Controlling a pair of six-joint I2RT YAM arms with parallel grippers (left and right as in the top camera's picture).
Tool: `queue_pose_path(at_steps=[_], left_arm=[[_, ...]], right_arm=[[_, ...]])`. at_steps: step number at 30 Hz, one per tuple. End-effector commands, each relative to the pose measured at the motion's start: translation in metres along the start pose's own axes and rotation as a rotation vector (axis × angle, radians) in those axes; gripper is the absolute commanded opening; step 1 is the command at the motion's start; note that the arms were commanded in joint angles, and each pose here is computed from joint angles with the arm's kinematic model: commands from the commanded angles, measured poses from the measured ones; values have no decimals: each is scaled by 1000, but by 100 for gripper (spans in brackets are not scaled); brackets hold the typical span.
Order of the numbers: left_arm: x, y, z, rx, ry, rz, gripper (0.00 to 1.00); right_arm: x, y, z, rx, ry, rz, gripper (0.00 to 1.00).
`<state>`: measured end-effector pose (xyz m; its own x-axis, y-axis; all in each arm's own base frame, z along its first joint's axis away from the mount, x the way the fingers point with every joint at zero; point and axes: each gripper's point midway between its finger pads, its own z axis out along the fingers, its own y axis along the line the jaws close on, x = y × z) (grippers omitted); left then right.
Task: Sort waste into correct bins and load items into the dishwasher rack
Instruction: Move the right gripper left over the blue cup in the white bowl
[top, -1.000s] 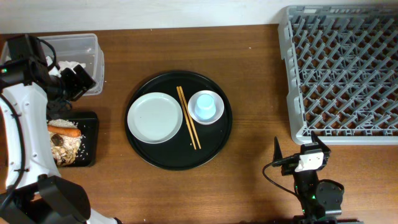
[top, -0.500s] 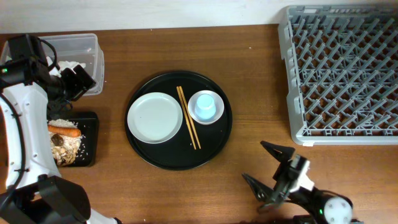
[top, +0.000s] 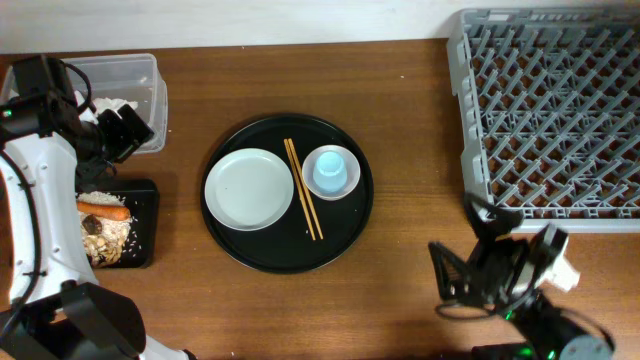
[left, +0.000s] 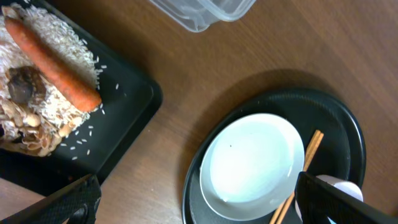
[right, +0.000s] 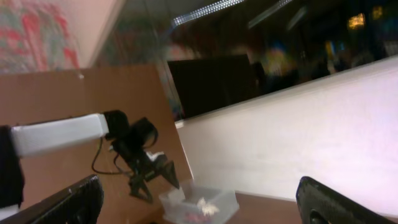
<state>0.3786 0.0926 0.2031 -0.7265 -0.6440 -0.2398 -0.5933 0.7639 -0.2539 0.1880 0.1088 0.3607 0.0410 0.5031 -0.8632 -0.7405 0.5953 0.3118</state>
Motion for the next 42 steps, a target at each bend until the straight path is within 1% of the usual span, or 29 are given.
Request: queue_pose_path(at_steps=[1, 5, 8, 9, 10, 13, 15, 16, 18, 19, 23, 25, 26, 28, 31, 33, 34, 37, 39, 42], left_arm=[[-1, -1, -11, 8, -27, -9, 99], [-1, -1, -11, 8, -27, -8, 99], [-1, -1, -11, 8, -27, -8, 99], [-1, -2, -11, 9, -27, -9, 99], [-1, -2, -11, 9, -27, -9, 99], [-1, -2, -11, 9, -27, -9, 99], [-1, -2, -11, 8, -28, -8, 99], [-1, -2, -11, 9, -27, -9, 99], [-1, -1, -11, 8, -27, -9, 99], [-1, -2, -11, 9, -27, -9, 99], [-1, -2, -11, 8, -27, -8, 99], [-1, -2, -11, 8, -27, -8, 99], [-1, -2, -11, 9, -27, -9, 99], [-1, -2, -11, 9, -28, -8, 99], [-1, -2, -11, 9, -27, -9, 99], [-1, -1, -11, 8, -27, -8, 99], [-1, -2, -11, 9, -27, -9, 99], [-1, -2, -11, 8, -27, -8, 99], [-1, -2, -11, 9, -27, -9, 99], [-1, -2, -11, 8, -27, -8, 99]], right_arm=[[-18, -1, 38, -37, 138, -18, 98], [-22, -18, 86, -74, 335, 24, 98], [-10, -38, 116, -47, 476, 30, 98], [-2, -48, 124, -8, 522, 35, 98], [11, -63, 131, 72, 591, 43, 98], [57, -110, 132, 379, 809, 38, 98], [77, -124, 129, 477, 894, 23, 98], [97, -126, 132, 483, 953, 32, 98], [115, -123, 138, 453, 987, 65, 98], [127, -115, 146, 392, 1000, 100, 98], [146, -97, 177, 205, 967, 160, 98], [160, -102, 189, 188, 957, 160, 98], [176, -112, 195, 223, 959, 172, 98], [203, -134, 190, 353, 991, 232, 98], [241, -152, 178, 441, 1067, 246, 98], [256, -164, 168, 559, 1089, 241, 98], [258, -166, 165, 590, 1097, 219, 98], [260, -174, 153, 736, 1104, 105, 98], [264, -169, 151, 750, 1117, 70, 98], [276, -140, 163, 663, 1125, 76, 98]])
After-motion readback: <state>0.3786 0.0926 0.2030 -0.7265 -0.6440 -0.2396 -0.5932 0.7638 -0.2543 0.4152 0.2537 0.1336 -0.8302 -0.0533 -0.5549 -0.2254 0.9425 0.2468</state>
